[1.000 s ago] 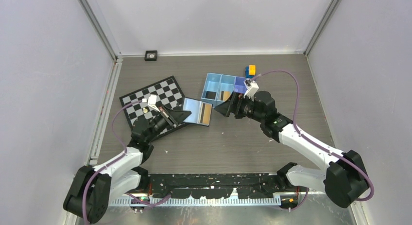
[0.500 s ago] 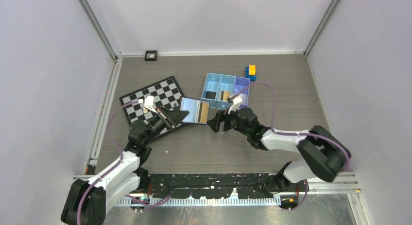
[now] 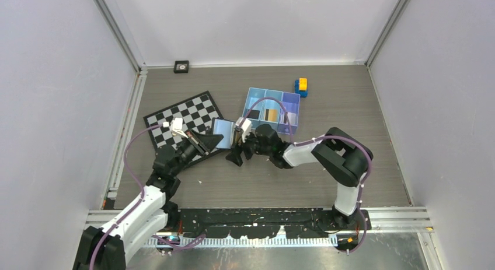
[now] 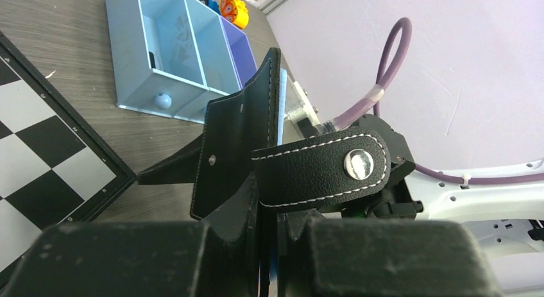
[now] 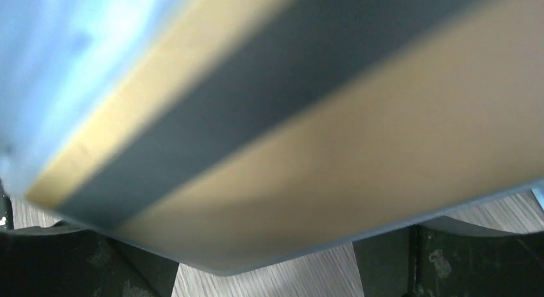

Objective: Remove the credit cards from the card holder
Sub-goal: Remove the credit card from the card holder.

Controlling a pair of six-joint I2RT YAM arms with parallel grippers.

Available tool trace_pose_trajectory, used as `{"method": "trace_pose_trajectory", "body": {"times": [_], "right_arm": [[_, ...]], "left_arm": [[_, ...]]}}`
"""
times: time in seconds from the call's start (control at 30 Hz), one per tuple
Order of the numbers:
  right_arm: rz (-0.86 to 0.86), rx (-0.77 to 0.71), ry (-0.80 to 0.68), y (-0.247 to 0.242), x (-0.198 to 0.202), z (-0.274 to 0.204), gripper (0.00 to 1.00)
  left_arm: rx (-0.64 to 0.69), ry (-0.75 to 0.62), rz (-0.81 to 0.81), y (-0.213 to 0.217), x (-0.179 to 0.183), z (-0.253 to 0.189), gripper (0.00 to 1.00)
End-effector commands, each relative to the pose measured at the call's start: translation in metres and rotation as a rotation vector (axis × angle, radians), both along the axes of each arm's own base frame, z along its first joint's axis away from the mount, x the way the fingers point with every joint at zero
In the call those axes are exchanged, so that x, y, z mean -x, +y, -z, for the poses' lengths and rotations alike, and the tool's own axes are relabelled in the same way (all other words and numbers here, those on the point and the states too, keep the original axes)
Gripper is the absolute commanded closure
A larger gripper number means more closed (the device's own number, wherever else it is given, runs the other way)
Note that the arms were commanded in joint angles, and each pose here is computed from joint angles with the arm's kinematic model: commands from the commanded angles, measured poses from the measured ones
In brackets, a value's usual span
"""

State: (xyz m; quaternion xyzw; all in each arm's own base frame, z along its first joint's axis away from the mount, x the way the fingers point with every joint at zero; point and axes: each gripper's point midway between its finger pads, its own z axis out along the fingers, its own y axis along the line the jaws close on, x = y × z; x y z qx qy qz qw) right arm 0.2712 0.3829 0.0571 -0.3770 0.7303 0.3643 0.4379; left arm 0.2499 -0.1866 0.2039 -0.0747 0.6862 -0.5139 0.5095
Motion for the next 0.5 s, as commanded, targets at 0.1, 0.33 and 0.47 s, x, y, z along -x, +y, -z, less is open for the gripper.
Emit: {"method": "trace_pose_trajectory", "body": {"times": [0.1,0.33,0.47], "right_arm": [[-0.108,0.121,0.023,0.022,0.001,0.036,0.12],[-0.089,0.164,0.035,0.023,-0.006,0.057,0.12],[-0.059,0.176,0.049,0.022,-0.011,0.062,0.12]], "left_arm": [[-0.001,-0.045,-0.021,0.003,-0.005,-0.019,1.0],[-0.021,-0.012,-0.074,0.011,-0.006,-0.013,1.0],[-0.025,-0.012,-0.085,0.014,-0.005,-0.013,1.0]]}}
